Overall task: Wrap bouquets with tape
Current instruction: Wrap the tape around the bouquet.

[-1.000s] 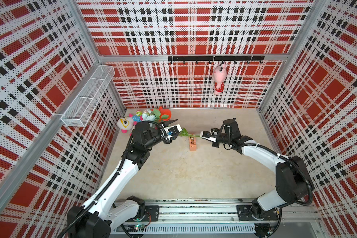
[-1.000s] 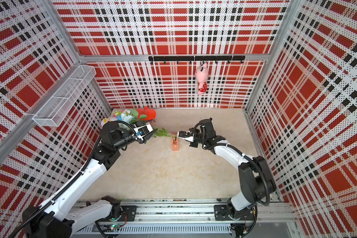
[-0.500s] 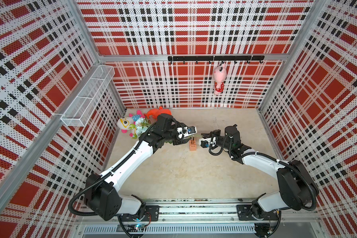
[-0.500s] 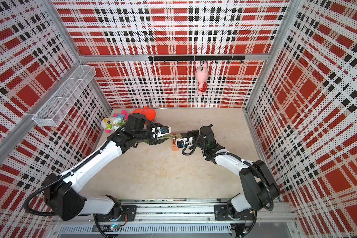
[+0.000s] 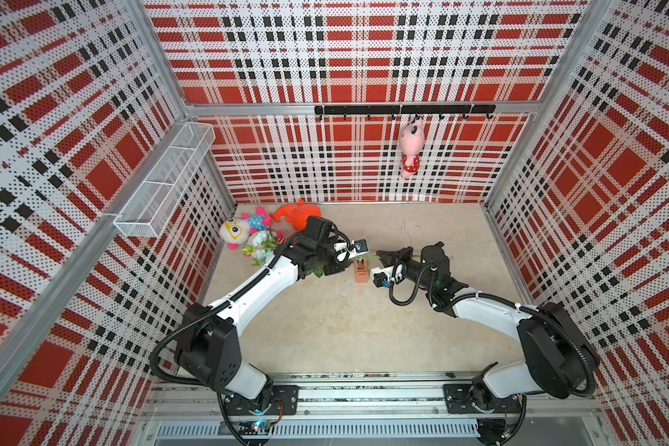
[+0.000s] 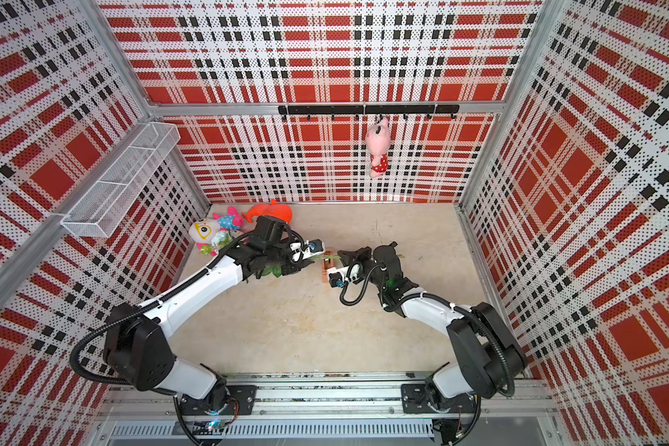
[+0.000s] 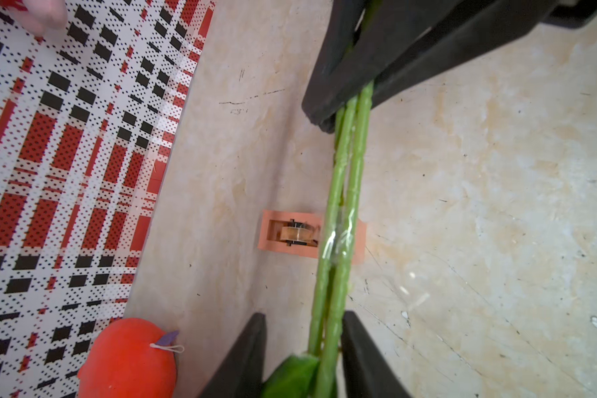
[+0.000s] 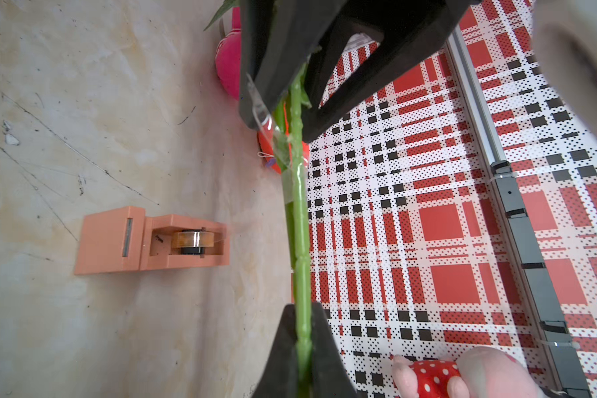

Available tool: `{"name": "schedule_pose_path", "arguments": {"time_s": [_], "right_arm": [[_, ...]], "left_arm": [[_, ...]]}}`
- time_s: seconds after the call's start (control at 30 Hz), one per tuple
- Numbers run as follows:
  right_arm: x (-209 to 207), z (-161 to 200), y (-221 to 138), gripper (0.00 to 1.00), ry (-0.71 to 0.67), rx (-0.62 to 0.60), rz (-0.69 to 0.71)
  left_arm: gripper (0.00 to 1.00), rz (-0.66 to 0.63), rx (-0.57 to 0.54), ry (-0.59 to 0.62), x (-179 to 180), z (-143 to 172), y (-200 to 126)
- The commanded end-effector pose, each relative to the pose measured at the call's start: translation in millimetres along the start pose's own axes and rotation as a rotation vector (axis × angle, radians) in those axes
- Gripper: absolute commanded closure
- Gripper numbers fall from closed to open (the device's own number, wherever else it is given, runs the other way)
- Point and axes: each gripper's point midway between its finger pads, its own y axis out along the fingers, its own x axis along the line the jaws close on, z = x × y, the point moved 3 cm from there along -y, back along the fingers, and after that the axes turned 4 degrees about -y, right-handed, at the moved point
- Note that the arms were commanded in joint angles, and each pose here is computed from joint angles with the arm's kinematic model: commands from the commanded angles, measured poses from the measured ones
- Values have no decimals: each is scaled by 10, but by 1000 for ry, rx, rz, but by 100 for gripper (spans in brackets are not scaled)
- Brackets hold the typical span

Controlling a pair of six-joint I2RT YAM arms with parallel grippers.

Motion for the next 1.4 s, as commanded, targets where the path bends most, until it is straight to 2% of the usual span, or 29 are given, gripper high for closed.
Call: {"name": "schedule_pose_path", "arguments": {"time_s": [0.0, 0.07, 0.13, 0.23, 0.37, 0.4, 0.43, 0.53, 0.6, 0.77, 0.93, 1.23, 1.37], "right_arm": [[-247, -57, -37, 100, -65, -3, 107], [-210, -34, -21, 97, -38, 9, 88], [-112, -31, -3, 73, 16, 10, -8], [-16, -93, -38, 41, 186, -4, -159], [-25, -248, -237, 15, 420, -35, -296], [-54, -305, -334, 5, 496, -66, -339], [-154, -316, -421, 0, 614, -84, -358], [-617, -219, -643, 0, 949, -123, -346], [-833, -117, -729, 0, 1057, -94, -316], [-1031, 26, -659, 0, 1123, 9, -341], [-956, 85, -367, 0, 1213, 22, -546], [-486, 154, -9, 4, 1197, 84, -813], [-282, 174, 111, 11, 1204, 82, -872]], "left_arm": [[80, -3, -18, 18, 58, -42, -99], [89, -9, -18, 21, 67, -52, -105], [99, -23, -10, 31, 82, -65, -111], [100, -79, -21, 51, 124, -124, -129], [100, -188, -9, 94, 126, -172, -143], [100, -221, -1, 108, 125, -185, -150], [100, -254, 2, 118, 128, -200, -164], [100, -343, 0, 163, 129, -240, -239], [100, -405, -13, 207, 106, -281, -297], [100, -554, -36, 306, 38, -393, -415], [100, -637, -55, 364, -32, -424, -452], [100, -633, -73, 387, -69, -446, -414], [100, -619, -74, 390, -77, -463, -364]]}}
